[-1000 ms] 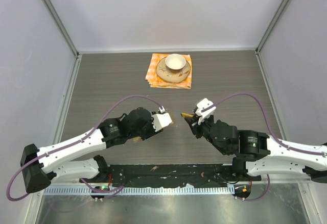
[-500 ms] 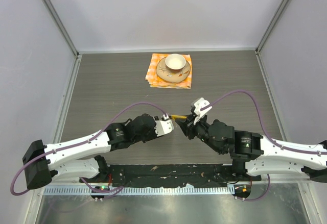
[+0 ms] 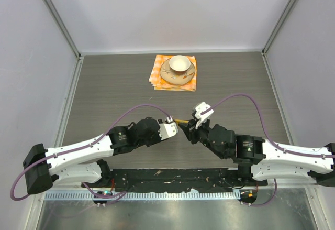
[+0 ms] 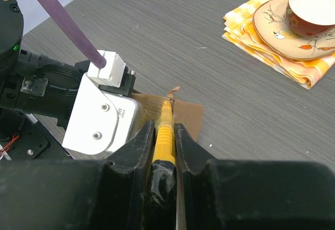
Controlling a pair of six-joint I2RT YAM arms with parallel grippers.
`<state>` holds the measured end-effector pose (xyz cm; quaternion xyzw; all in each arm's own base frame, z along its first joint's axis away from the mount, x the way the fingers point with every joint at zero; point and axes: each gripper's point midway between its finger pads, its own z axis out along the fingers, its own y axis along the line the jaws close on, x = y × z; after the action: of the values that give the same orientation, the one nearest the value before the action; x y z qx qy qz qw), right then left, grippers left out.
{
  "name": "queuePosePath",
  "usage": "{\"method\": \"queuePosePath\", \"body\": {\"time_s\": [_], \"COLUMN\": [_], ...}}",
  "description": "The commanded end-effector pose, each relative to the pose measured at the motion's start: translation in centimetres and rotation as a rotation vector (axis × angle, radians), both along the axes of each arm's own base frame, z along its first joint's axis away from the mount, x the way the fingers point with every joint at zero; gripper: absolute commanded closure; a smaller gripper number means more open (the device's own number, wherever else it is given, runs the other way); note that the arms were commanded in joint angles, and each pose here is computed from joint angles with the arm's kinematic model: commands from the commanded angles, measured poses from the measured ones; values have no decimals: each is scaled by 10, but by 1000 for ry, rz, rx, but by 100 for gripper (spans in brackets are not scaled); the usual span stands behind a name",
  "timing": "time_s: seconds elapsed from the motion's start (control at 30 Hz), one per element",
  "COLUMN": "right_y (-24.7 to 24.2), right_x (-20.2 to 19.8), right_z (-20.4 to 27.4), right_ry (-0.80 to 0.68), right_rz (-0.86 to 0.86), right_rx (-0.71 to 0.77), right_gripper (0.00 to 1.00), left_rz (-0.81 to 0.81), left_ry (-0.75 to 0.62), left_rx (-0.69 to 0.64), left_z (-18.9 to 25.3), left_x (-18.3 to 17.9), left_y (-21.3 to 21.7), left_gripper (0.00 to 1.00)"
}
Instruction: Unpack the express box
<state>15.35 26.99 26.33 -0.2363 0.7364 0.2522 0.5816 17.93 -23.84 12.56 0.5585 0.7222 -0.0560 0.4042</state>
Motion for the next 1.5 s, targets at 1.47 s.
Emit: {"method": "queuePosePath", "body": {"time_s": [1.47], "right_y": [17], "right_x": [6], "right_z": [-35], "right_ry": [100], "right_rz": [-75], "right_rx": [-58], "right_gripper": [99], "left_rz": [87], "left_ry": [-87], "left_rx": [-146], "left_z": [41], "left_x": [17], "left_y": [-15], "left_gripper": [100]}}
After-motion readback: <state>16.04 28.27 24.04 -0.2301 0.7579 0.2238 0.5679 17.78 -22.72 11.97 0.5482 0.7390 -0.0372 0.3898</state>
